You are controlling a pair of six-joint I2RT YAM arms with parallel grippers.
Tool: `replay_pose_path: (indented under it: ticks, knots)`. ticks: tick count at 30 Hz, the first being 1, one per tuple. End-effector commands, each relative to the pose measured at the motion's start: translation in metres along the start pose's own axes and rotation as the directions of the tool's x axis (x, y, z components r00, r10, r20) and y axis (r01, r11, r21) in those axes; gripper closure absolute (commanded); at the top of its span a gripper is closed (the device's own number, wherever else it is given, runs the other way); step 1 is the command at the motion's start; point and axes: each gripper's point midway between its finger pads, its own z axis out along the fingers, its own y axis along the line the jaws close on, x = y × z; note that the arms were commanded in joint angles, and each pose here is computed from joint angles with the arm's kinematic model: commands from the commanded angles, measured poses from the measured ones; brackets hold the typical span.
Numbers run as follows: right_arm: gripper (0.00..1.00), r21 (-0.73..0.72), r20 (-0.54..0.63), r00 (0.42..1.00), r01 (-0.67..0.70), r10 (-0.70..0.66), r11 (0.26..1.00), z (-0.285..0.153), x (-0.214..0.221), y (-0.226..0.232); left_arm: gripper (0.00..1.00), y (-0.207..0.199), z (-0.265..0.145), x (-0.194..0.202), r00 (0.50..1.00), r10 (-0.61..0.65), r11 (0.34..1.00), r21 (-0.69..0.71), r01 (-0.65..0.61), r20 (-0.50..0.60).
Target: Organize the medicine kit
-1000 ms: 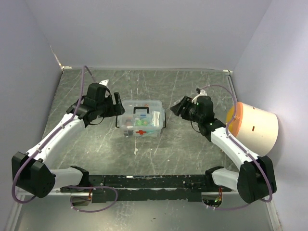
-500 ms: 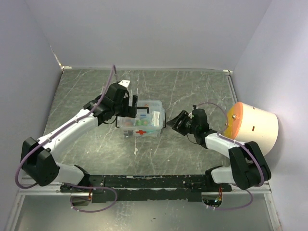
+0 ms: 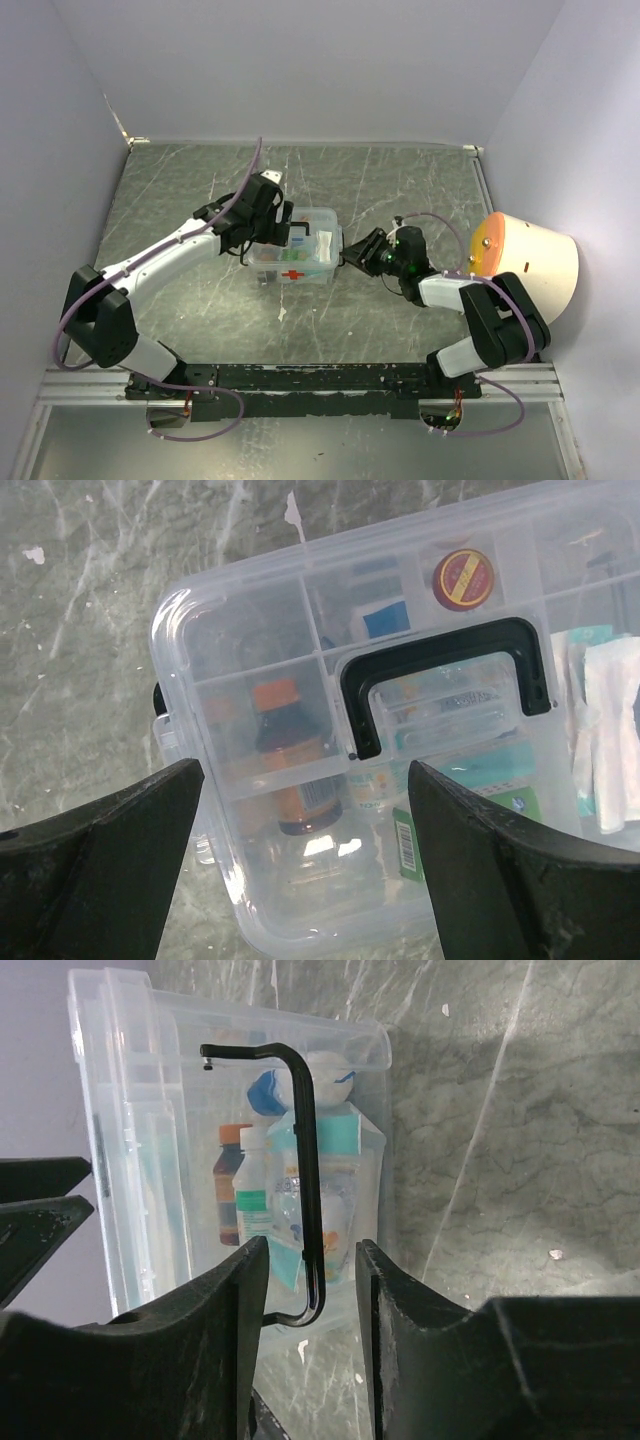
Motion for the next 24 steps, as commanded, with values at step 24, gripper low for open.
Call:
replay_pose_path:
  ticks: [24]
  knots:
    - [0.85, 0.073, 0.165, 0.979, 0.111, -0.121, 0.991, -0.010, -0.014, 0.017, 0.13, 0.018, 0.015, 0.036, 0.988, 0.025, 0.980, -0.191, -0.054, -0.151]
